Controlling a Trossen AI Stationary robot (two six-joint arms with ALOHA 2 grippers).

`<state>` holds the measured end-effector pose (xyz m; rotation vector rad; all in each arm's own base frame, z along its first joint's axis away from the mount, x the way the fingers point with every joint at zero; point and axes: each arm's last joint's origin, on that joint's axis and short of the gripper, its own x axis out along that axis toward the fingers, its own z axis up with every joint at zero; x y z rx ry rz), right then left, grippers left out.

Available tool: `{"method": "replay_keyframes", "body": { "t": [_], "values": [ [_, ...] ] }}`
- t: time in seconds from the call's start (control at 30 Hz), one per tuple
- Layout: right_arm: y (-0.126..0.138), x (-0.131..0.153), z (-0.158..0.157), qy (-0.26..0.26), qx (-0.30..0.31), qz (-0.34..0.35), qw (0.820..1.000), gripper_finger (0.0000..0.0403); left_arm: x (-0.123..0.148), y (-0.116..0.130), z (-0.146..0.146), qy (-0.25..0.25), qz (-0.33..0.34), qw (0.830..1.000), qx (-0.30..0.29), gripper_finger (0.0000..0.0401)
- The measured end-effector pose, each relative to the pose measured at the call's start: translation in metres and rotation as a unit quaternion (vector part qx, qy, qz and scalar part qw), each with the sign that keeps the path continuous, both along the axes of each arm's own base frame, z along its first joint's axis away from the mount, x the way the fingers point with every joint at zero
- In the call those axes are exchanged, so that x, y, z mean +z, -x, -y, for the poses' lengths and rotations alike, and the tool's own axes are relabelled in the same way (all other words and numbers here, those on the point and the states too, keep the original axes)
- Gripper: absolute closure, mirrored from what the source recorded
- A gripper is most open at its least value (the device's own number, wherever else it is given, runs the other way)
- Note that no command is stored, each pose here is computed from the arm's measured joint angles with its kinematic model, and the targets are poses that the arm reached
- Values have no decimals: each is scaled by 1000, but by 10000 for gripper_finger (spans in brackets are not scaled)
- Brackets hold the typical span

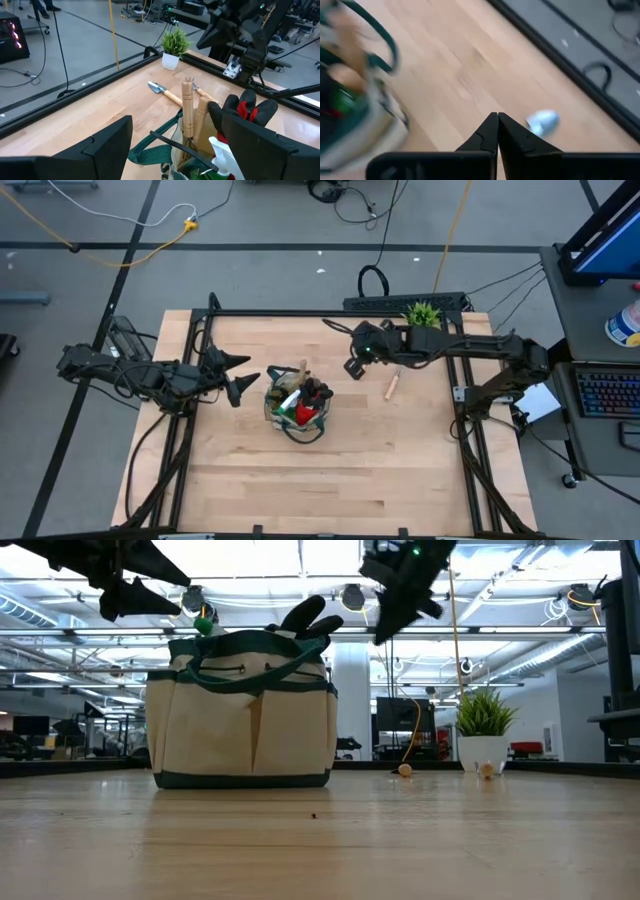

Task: Pick & Place Garden tools in Gardening bag
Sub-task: Put the brown hand rake into the brown gardening bag

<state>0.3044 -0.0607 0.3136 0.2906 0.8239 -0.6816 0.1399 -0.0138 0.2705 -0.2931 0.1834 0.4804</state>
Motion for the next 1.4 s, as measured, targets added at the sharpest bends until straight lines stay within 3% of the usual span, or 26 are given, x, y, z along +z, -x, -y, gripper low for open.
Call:
{"method": "replay_keyframes", "body": {
  "t": [0.2,0.4,0.57,0.73,0.97,1.2,1.4],
  "values": [
    [20,-13,6,-34,-39,-96,994,399,0,0,0,7,3,1000,2,91],
    [44,-27,9,-95,-41,-213,972,399,0,0,0,7,3,1000,2,91],
    [56,-44,4,-92,53,-311,944,399,0,0,0,7,3,1000,2,91],
    [63,-59,-2,-68,185,-386,901,389,0,0,0,7,3,1000,2,91],
    [69,-77,-7,-52,290,-433,852,310,0,0,0,7,3,1000,2,91],
    [68,-97,-7,-24,356,-432,828,231,0,0,0,8,4,1000,2,91],
    [65,-109,-6,6,405,-421,812,195,0,0,0,12,6,1000,4,91]
  ]
}}
